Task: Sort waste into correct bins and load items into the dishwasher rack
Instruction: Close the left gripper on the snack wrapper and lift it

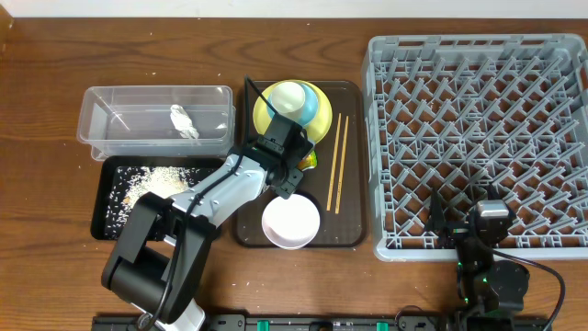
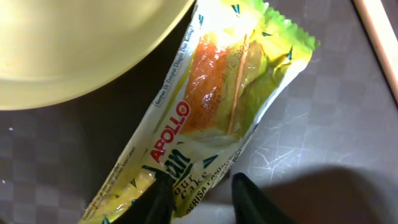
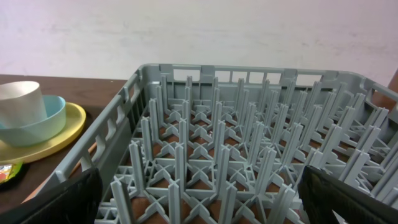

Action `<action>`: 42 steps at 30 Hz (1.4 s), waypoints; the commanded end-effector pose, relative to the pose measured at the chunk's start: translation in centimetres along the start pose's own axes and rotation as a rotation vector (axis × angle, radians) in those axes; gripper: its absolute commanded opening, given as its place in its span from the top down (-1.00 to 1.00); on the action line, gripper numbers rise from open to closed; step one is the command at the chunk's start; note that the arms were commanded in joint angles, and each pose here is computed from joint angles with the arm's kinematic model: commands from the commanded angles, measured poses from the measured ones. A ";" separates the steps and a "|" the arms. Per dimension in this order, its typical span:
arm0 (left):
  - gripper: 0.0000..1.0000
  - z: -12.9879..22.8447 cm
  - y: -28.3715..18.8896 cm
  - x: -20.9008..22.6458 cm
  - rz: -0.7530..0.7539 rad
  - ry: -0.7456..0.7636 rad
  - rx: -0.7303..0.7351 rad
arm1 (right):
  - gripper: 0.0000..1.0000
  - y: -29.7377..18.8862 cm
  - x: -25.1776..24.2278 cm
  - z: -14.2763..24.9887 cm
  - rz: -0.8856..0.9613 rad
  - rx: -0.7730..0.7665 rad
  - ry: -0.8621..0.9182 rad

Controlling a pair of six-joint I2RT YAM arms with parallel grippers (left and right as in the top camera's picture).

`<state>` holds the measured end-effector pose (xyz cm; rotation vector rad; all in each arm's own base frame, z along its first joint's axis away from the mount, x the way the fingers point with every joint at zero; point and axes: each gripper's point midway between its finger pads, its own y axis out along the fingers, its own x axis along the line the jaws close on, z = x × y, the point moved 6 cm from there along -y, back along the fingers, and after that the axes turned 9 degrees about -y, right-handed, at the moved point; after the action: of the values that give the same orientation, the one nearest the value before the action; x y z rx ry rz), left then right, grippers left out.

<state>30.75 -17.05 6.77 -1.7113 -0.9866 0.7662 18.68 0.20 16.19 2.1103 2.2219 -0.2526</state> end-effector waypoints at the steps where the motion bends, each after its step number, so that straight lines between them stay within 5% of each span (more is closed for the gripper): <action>1: 0.42 -0.1 0.2 0.2 -0.004 0.003 0.001 | -0.98 0.0 0.0 0.1 0.001 0.002 0.006; 12: 0.57 -1.4 -1.2 0.1 -0.003 -0.004 -0.079 | -0.98 0.0 0.0 0.1 0.001 0.002 0.006; 23: 0.88 -3.5 -7.4 -0.2 0.006 -0.037 -0.271 | -0.99 0.0 0.0 0.1 0.001 0.002 0.006; 28: 0.87 -4.1 -9.8 -0.3 0.005 -0.035 -0.349 | -0.98 0.0 0.0 0.1 0.001 0.002 0.006; 31: 0.42 -4.1 -9.8 -0.3 0.014 -0.050 -0.347 | -0.98 0.0 0.0 0.1 0.001 0.002 0.006; 36: 0.01 -3.5 -8.7 -2.4 0.195 -0.041 -0.292 | -0.98 0.0 0.0 0.1 0.001 0.002 0.006; 42: -0.28 -2.6 -5.4 -3.0 0.173 -0.028 -0.195 | -0.98 0.0 0.0 0.1 0.001 0.002 0.006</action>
<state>30.45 -19.26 14.61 -2.0150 -1.0158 0.7964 18.68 0.20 16.19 2.1107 2.2215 -0.2526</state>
